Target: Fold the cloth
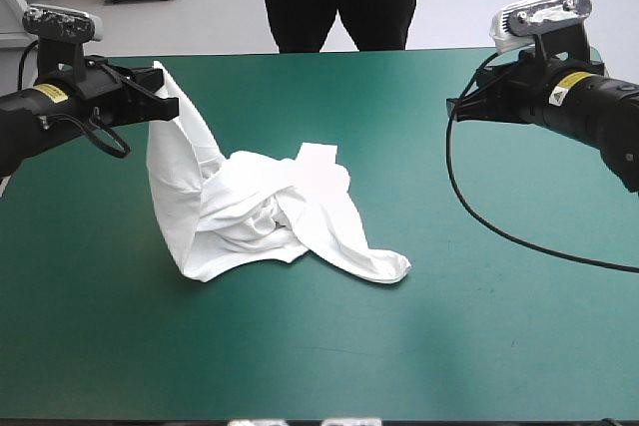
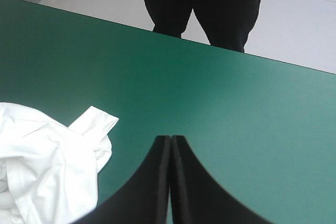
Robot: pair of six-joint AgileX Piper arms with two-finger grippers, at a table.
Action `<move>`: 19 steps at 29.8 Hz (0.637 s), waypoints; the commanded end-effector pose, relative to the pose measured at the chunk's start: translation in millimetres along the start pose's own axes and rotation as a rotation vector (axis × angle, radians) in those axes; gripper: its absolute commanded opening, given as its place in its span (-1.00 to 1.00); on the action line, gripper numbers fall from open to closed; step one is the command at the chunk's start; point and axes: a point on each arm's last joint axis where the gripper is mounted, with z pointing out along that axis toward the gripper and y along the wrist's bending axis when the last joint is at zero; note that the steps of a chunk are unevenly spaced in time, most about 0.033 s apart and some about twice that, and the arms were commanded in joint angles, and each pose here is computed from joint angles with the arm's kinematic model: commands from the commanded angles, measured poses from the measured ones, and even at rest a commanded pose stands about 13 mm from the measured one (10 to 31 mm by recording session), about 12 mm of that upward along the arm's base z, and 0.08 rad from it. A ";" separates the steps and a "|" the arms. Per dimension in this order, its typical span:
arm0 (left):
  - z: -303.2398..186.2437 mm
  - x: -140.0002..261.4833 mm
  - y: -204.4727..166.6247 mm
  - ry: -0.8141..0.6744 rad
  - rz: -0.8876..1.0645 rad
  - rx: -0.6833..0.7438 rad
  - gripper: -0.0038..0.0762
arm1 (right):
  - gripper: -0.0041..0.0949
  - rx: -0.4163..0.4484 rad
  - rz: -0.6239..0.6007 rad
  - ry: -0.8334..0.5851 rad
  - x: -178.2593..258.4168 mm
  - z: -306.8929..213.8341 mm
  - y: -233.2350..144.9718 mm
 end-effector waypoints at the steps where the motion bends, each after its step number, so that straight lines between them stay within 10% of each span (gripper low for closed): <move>1: -16.2 -15.2 -4.3 -0.123 -0.006 -0.003 -0.93 | -0.94 0.005 -0.010 -0.104 -12.7 -14.4 0.6; 8: -16.2 -15.2 -4.3 -0.123 -0.006 -0.003 -0.93 | -0.86 0.002 -0.018 -0.006 -4.3 -9.2 0.6; 15: -16.2 -15.2 -4.3 -0.123 -0.006 -0.003 -0.93 | 0.06 -0.069 -0.001 0.166 16.3 16.2 10.0; 19: -16.1 -14.5 -4.6 -0.115 -0.006 -0.001 -0.93 | 0.17 -0.104 0.008 0.286 35.0 32.9 18.5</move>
